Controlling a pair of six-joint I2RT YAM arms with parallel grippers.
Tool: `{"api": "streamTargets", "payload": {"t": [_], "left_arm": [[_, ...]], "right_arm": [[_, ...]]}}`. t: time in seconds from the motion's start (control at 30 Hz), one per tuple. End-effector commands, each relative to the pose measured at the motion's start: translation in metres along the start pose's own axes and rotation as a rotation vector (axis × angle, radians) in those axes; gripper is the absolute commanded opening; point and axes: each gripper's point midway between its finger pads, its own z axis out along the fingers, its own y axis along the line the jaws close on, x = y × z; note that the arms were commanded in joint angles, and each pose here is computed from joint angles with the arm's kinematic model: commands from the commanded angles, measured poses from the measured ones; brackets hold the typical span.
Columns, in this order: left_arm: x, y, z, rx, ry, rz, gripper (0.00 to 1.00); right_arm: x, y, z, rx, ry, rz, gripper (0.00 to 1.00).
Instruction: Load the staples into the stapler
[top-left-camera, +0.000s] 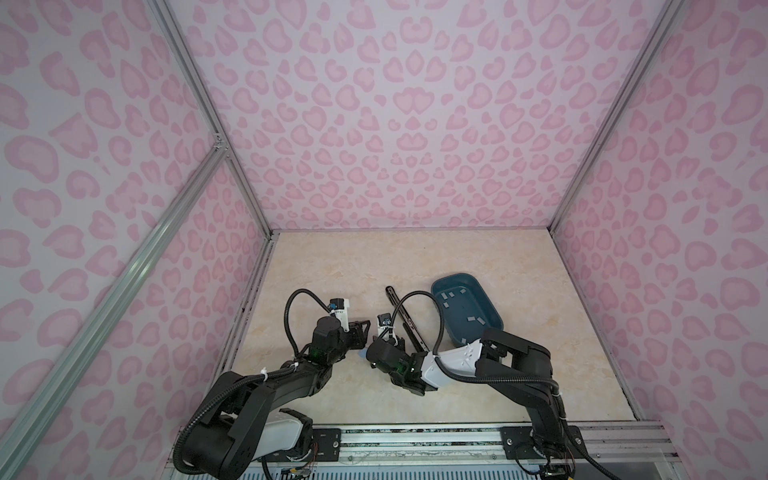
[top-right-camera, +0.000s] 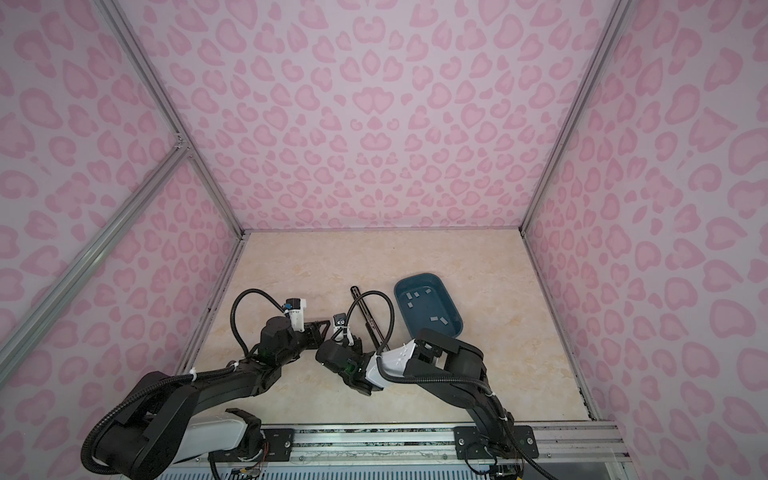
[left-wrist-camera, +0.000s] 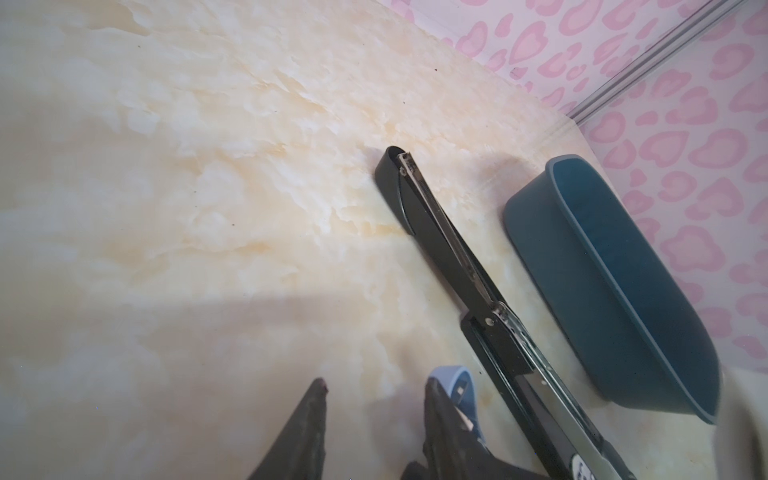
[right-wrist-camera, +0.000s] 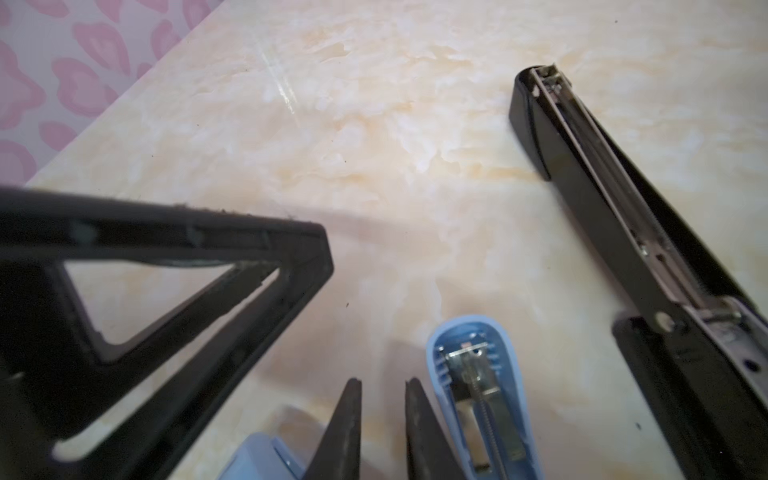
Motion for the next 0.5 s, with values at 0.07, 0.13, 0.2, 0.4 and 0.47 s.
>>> {"api": "streamTargets", "payload": {"t": [0.07, 0.13, 0.2, 0.4, 0.47], "left_arm": [[-0.003, 0.005, -0.007, -0.042, -0.001, -0.015, 0.41], [-0.003, 0.008, -0.012, -0.062, -0.008, -0.019, 0.41], [-0.004, 0.012, -0.018, -0.083, -0.014, -0.027, 0.41], [0.005, 0.014, -0.029, -0.072, -0.029, -0.050, 0.42], [0.007, 0.016, -0.029, -0.077, -0.028, -0.053, 0.42]], "right_arm": [[0.005, -0.005, -0.004, 0.025, 0.064, -0.118, 0.25], [-0.002, -0.003, -0.006, 0.020, 0.053, -0.121, 0.27], [-0.006, 0.000, -0.009, 0.011, 0.044, -0.123, 0.27], [-0.011, 0.007, -0.019, 0.010, 0.022, -0.147, 0.28], [-0.011, 0.010, -0.021, 0.007, 0.017, -0.155, 0.29]]}}
